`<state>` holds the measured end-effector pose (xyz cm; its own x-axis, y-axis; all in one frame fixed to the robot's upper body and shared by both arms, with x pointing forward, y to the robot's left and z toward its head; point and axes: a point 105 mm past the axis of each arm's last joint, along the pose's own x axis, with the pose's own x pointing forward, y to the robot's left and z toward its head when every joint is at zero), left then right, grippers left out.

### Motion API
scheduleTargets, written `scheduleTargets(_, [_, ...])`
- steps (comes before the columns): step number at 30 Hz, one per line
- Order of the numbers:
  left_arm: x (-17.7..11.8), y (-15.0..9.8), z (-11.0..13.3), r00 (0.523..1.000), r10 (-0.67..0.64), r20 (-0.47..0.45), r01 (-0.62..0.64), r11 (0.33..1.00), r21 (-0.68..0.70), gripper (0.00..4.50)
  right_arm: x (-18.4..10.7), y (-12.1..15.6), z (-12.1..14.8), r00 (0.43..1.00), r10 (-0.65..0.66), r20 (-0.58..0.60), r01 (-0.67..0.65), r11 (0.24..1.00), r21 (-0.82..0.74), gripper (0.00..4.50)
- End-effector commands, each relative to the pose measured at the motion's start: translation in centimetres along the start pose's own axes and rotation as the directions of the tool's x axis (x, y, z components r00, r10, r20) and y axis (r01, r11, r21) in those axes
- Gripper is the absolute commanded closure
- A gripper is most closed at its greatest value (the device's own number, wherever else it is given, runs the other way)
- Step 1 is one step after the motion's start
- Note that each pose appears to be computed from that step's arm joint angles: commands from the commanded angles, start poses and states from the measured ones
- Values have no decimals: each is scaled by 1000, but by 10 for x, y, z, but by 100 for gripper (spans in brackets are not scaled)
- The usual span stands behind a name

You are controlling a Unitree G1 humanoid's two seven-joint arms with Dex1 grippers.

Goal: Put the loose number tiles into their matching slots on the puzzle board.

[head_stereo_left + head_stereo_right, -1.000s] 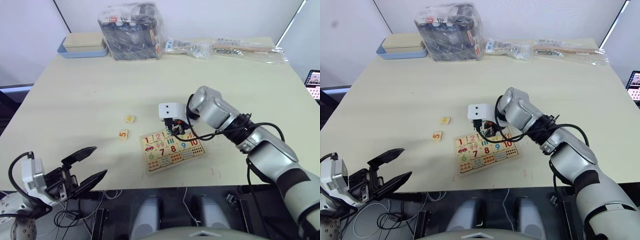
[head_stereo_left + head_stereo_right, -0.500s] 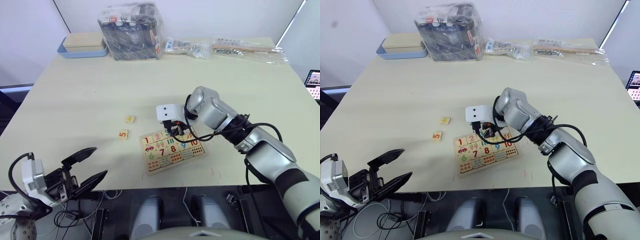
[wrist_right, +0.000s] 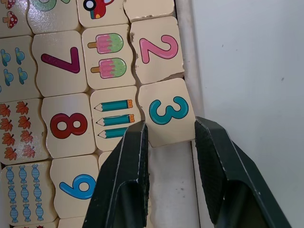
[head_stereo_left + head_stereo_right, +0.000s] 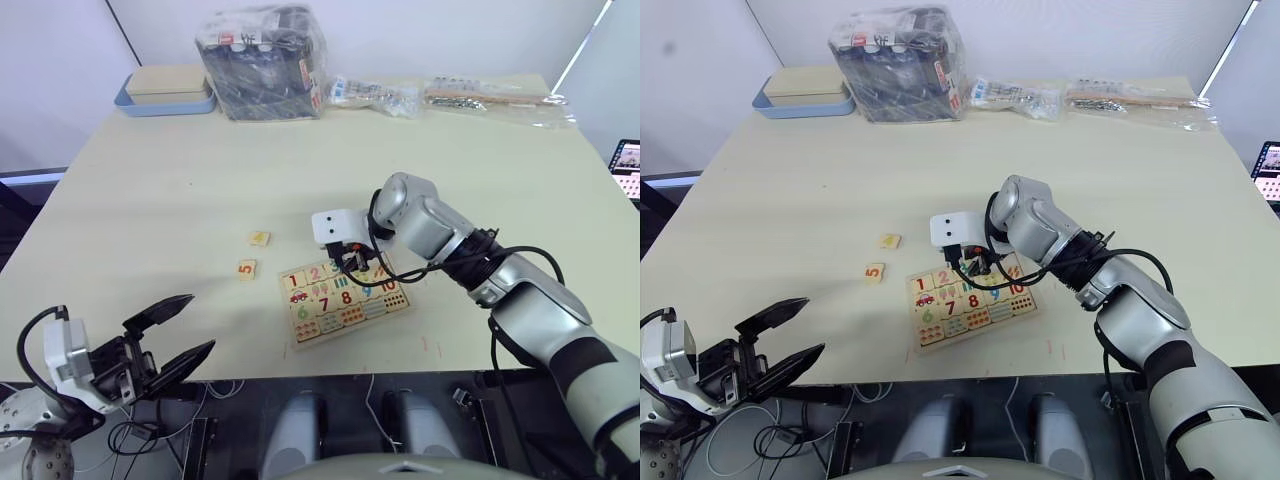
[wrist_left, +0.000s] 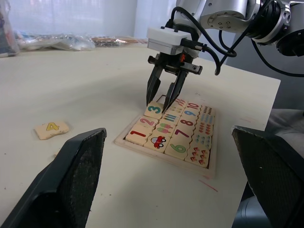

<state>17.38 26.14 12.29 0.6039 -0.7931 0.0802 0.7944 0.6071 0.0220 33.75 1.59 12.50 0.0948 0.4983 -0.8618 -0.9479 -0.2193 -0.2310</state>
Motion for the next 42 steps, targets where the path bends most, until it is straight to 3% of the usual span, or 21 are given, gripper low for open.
scheduleTargets(1, [1,-2,8,1000,-10,10,10,999,41,0,-4,-1,8,1000,-6,21,6,1000,-27,365])
scheduleTargets(42, [-1,-4,6,1000,-10,3,10,999,31,0,-3,0,13,1000,-3,28,4,1000,-26,365])
